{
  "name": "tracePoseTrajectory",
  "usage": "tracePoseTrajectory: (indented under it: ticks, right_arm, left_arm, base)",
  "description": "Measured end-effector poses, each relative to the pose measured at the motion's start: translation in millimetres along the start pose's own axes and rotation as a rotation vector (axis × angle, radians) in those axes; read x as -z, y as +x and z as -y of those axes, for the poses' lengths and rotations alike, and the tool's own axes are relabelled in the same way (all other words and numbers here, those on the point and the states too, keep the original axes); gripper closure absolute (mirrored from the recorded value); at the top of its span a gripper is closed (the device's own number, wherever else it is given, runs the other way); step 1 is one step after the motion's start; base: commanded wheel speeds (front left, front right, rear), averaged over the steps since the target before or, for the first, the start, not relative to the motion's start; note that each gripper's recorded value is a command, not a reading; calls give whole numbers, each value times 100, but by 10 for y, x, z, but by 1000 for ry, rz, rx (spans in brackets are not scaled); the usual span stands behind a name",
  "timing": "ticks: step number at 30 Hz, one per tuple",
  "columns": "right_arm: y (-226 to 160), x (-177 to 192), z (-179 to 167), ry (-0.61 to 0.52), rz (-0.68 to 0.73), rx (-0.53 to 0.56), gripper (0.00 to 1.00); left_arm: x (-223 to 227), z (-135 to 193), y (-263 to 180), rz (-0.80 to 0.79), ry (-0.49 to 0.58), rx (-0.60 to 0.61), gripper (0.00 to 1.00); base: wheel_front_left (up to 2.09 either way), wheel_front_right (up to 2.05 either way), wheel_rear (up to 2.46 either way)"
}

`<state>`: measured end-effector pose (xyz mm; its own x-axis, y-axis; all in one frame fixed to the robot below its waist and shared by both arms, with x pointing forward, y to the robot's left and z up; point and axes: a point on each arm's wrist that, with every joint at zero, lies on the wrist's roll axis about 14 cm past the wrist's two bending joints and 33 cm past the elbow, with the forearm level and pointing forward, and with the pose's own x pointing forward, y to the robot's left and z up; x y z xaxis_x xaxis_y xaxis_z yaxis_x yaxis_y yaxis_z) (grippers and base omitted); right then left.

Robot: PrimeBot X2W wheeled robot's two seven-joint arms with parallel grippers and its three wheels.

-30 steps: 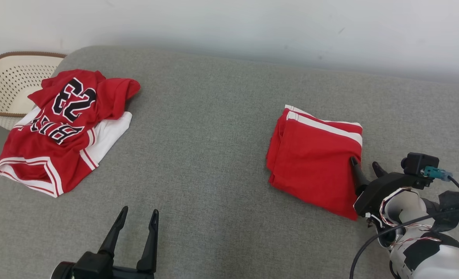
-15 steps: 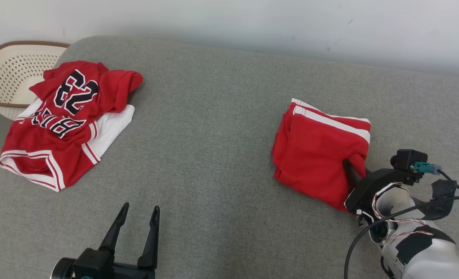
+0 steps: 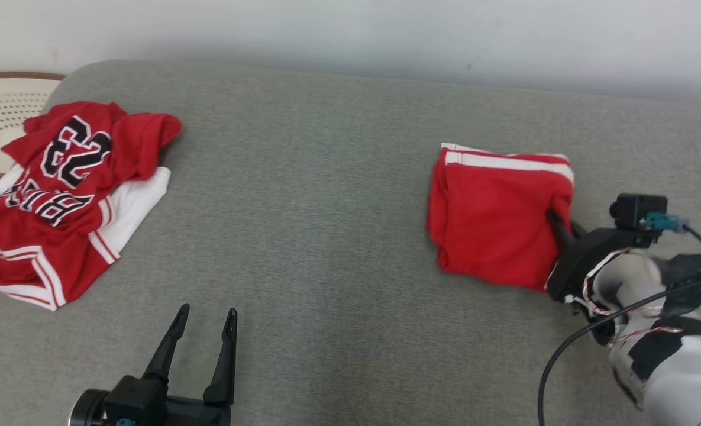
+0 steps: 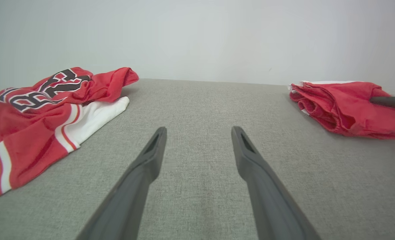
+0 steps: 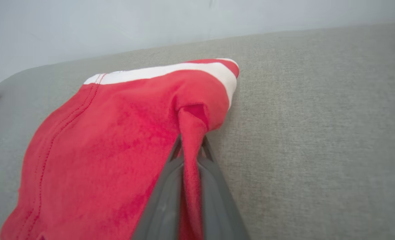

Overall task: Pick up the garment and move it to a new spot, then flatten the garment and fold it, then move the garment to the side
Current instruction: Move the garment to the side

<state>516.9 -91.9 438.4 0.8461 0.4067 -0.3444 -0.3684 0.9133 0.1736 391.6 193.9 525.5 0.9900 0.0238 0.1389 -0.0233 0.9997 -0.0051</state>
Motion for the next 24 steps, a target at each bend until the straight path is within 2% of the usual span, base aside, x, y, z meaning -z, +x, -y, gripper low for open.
tracePoseTrajectory:
  ticks: [4, 10, 24]
  right_arm:
    - [-98, -90, 324, -114, -18, 42, 100]
    - [-153, -204, 583, -260, -53, 65, 100]
    - [-146, -521, 1370, -432, -98, 187, 100]
  left_arm:
    - [-23, 135, 117, 18, 1, 43, 0]
    - [4, 240, 244, 23, 21, 93, 0]
    - [99, 305, 505, 34, 13, 130, 0]
  base:
    - [0, 0, 0]
    - [0, 0, 0]
    - [0, 0, 0]
